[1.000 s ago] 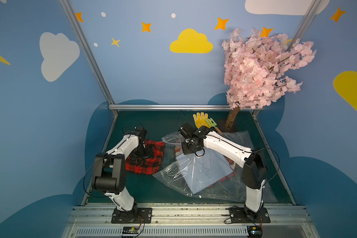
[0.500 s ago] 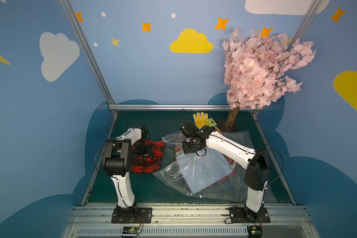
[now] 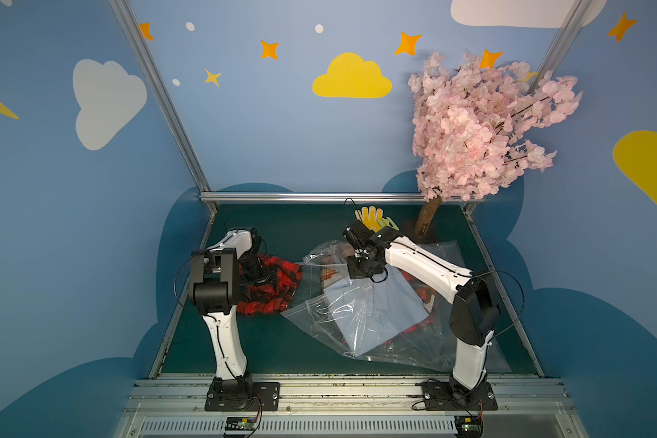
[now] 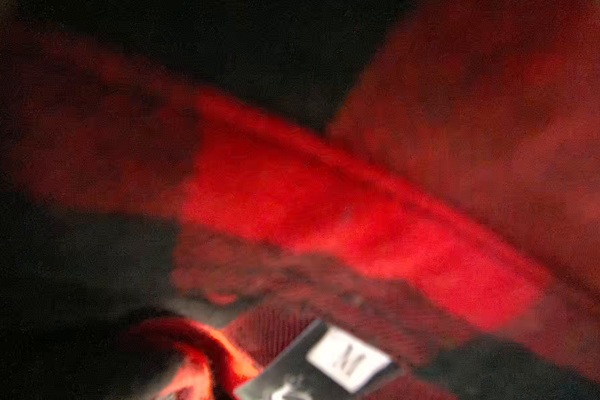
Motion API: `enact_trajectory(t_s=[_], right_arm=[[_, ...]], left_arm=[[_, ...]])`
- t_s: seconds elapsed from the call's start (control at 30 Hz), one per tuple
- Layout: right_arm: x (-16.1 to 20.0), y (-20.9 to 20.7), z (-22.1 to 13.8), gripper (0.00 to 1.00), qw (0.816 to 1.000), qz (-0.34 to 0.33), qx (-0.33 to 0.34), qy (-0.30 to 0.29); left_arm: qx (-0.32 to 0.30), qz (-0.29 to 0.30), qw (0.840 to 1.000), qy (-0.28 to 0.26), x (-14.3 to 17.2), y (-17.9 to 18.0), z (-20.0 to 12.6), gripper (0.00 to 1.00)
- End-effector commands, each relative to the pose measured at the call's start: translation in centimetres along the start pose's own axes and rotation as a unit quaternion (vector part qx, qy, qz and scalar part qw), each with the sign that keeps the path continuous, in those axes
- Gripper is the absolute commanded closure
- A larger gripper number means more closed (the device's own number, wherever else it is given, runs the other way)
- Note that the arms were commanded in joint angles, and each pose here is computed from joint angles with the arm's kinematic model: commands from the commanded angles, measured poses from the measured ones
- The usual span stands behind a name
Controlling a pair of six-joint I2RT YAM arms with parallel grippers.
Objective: Take the shirt out of the vacuum bag
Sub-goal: Move the shirt at the center of the board.
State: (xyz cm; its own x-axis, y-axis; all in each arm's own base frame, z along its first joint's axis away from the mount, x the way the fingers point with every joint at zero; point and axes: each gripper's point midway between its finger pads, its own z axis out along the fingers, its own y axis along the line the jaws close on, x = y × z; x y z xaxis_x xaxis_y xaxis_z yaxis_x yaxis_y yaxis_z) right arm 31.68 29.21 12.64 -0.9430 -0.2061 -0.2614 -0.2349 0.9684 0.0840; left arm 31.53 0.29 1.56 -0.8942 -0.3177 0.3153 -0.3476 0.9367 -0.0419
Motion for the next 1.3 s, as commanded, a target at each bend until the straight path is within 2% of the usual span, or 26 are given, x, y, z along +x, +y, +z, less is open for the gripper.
enact_trajectory(t_s=[0.0, 0.3, 0.47, 0.63, 0.93, 1.03, 1.13, 1.27], right_arm=[[0.7, -3.5, 1.0, 1.0, 0.997, 0.003, 0.069, 0.031], [1.1, -6.7, 0.3, 1.0, 0.995, 0.029, 0.085, 0.031], [1.2, -5.4, 0.2, 1.0, 0.998, 0.031, 0.048, 0.026], [1.5, -4.8, -0.9, 1.0, 0.999, 0.019, 0.038, 0.021], [2.7, -4.1, -2.4, 1.0, 1.0, 0.012, 0.009, 0.016], [2.9, -3.9, -2.3, 1.0, 1.0, 0.008, 0.008, 0.02], [2.7, -3.7, -2.3, 1.0, 1.0, 0.004, 0.005, 0.021], [2.2, -2.7, -3.3, 1.0, 1.0, -0.003, -0.016, 0.009]], left_arm=[[-0.058, -0.035, 0.993, -0.094, -5.9, 3.3, 0.9, 0.17], [-0.052, -0.055, 0.992, -0.104, -7.8, 4.8, -0.7, 0.17], [-0.021, -0.047, 0.993, -0.107, -8.8, 2.6, -1.0, 0.16], [0.002, -0.036, 0.992, -0.119, -10.7, -0.4, -1.7, 0.15], [-0.005, -0.007, 0.992, -0.129, -14.7, -3.7, -2.8, 0.13], [0.007, -0.005, 0.992, -0.124, -15.0, -4.6, -3.1, 0.11], [0.025, -0.005, 0.989, -0.147, -14.4, -5.6, -5.1, 0.06], [0.067, -0.008, 0.973, -0.219, -12.8, -6.6, -11.9, 0.0]])
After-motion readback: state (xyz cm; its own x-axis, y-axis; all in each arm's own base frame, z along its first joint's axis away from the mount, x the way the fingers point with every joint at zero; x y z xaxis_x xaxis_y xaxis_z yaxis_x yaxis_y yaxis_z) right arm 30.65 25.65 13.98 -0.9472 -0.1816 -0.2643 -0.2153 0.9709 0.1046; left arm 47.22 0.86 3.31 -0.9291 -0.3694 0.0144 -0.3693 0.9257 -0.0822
